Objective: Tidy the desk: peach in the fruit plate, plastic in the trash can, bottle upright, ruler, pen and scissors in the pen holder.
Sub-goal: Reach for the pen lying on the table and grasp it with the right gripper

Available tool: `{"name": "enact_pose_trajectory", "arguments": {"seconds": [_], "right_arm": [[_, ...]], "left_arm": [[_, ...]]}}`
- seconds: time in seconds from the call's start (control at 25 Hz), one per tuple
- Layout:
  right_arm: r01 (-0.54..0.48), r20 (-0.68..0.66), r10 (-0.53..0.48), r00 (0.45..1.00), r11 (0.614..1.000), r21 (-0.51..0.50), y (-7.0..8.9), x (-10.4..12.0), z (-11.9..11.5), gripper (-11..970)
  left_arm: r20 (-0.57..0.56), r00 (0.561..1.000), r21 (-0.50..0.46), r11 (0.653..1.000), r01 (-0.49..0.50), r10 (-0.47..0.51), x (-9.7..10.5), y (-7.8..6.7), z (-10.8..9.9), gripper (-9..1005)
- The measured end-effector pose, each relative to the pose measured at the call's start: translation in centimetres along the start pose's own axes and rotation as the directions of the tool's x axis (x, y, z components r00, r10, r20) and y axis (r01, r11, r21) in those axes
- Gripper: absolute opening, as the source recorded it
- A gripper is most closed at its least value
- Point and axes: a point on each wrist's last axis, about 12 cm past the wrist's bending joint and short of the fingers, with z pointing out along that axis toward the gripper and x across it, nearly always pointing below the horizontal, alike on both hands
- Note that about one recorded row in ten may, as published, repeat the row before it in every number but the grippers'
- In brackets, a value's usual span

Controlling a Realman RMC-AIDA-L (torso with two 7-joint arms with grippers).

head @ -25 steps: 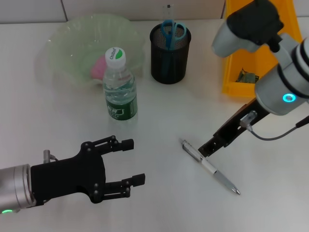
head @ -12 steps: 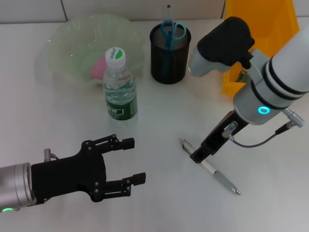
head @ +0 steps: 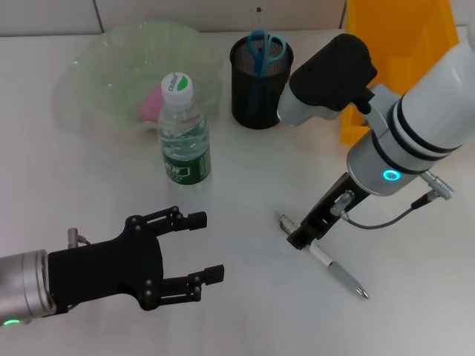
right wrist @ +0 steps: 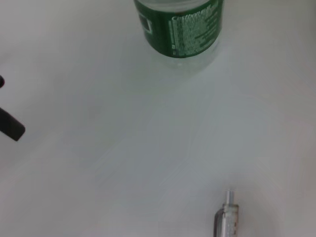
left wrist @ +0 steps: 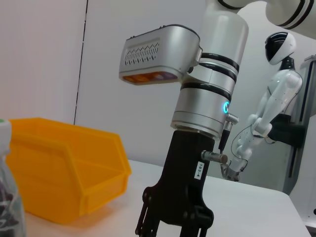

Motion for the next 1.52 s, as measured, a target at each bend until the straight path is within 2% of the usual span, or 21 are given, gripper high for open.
{"name": "enact_pose_trajectory", "arguments": {"seconds": [0.12,0.36,0.76,1.12,1.32,1.52], "right_arm": [[0.003,-0.004,-0.003,1.0,1.0,0.007,0.0,-0.3,0.4,668],[0.007,-0.012,-0.007,1.0,1.0,0.013,0.2,-0.4,0.7,562],[0.013,-0.023,-0.013,1.0,1.0,0.019,0.6,-0.5,1.2,541],[0.014,-0.025,-0.013,1.0,1.0,0.018,0.6,-0.5,1.3,437],[0.009,-0.027,-0.009,1.0,1.0,0.016,0.6,-0.4,1.4,345],[0.005,-0.029,-0.005,1.0,1.0,0.016,0.6,-0.4,1.5,347]], "left_arm": [[0.001,1.0,-0.001,1.0,0.002,-0.002,0.0,-0.1,-0.1,795],[0.006,1.0,0.003,1.0,0.006,-0.006,0.1,-0.3,-0.2,795],[0.01,1.0,0.007,1.0,0.009,-0.009,0.1,-0.4,-0.2,795],[0.014,1.0,0.008,1.0,0.009,-0.009,0.2,-0.6,-0.4,795],[0.015,1.0,0.007,1.0,0.009,-0.009,0.2,-0.7,-0.4,795],[0.015,1.0,0.007,1.0,0.009,-0.009,0.3,-0.7,-0.4,795]]}}
